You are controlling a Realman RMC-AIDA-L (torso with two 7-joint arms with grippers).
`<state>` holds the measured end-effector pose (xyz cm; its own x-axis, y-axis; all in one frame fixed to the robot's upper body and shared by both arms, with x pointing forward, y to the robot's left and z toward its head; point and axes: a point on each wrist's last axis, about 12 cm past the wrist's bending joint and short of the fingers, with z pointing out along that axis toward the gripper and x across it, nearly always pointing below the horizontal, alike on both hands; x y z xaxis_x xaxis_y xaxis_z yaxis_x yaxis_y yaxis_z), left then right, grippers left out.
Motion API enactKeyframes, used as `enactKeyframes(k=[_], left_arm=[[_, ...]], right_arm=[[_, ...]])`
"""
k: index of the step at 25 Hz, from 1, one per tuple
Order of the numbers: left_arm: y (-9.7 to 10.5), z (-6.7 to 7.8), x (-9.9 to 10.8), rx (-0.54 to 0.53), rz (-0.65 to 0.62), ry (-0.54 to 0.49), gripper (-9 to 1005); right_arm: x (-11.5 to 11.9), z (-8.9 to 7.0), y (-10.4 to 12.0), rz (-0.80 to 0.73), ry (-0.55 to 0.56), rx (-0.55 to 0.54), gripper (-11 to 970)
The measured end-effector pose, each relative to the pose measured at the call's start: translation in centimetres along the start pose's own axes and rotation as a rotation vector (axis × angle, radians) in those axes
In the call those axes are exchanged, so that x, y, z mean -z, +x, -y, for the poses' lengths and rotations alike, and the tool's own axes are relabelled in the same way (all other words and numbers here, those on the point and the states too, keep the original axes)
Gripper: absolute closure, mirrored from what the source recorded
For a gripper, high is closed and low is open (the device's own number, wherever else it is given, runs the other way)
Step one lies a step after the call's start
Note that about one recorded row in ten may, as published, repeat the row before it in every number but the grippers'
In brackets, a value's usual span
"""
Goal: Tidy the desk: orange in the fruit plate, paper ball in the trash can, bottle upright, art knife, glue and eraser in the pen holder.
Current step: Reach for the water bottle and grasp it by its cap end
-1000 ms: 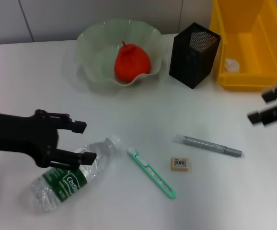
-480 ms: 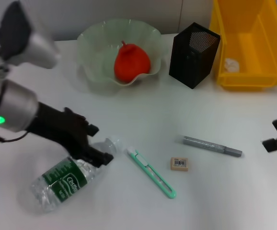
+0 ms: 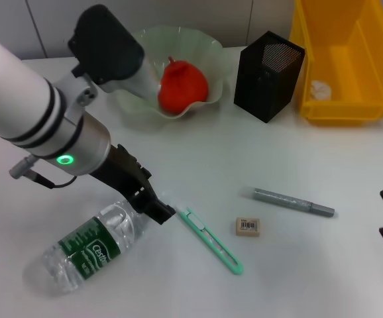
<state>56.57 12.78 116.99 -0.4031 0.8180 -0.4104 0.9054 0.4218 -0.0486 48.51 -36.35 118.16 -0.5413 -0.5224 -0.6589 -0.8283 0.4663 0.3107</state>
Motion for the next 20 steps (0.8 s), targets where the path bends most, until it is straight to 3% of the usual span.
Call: enactKeyframes(k=[9, 14, 20], left_arm=[[0.1, 0.1, -0.7, 0.045, -0.014, -0.021, 177], [-0.1, 0.5, -1.0, 0.084, -0.019, -0.035, 177], [-0.9, 1.3, -1.9, 0.080, -0.074, -0.122, 178]], right_arm=[[-0.4, -1.5, 1.8, 0.155, -0.007, 0.238, 177], [-1.1, -1.4, 2.9, 0.186, -0.035, 0.265, 177], [-1.6, -1.1, 3.4, 0.206, -0.043, 0.270, 177]])
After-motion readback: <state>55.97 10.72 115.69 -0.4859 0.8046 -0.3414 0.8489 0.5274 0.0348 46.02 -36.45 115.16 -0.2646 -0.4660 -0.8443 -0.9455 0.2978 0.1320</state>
